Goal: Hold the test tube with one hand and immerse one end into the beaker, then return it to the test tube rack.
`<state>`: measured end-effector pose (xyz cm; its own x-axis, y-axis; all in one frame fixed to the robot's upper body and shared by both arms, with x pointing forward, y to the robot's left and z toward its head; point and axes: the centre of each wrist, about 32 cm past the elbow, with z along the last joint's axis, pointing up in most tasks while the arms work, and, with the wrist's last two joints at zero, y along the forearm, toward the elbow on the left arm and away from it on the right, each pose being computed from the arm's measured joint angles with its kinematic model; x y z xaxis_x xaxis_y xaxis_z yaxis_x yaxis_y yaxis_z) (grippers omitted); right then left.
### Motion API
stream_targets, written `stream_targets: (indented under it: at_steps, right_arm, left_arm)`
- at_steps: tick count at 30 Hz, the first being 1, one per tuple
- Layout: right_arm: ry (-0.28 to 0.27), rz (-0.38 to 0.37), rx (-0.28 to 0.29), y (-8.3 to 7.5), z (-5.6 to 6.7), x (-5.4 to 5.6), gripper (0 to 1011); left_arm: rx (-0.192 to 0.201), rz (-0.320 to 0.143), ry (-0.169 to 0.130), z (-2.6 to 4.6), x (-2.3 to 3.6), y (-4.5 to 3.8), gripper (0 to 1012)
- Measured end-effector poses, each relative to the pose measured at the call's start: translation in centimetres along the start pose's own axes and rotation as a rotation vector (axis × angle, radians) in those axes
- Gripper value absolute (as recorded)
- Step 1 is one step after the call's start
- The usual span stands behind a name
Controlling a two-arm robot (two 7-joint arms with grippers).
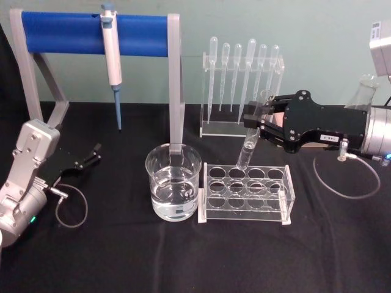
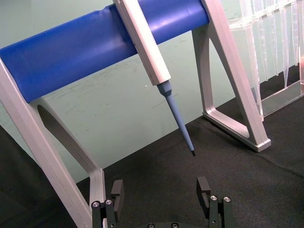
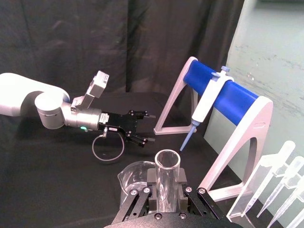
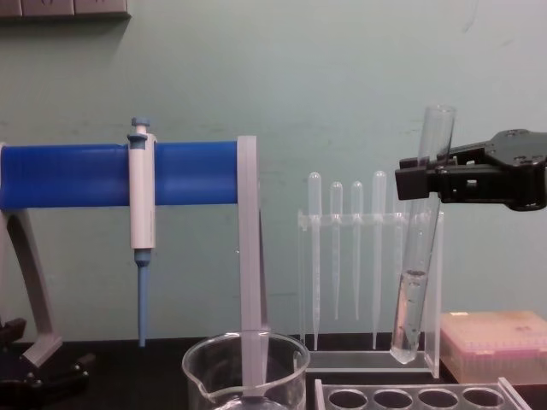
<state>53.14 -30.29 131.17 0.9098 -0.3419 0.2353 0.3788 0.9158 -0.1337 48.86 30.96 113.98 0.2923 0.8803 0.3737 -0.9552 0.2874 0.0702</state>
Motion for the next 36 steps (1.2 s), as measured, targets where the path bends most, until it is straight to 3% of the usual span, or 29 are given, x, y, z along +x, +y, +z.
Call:
stream_targets:
  at_steps: [36]
  right_arm:
    - [-0.003,-0.002,0.002,0.0,-0.01,-0.03,238]
  left_arm:
    - [0.0,0.0,0.0,0.0,0.0,0.0,1000]
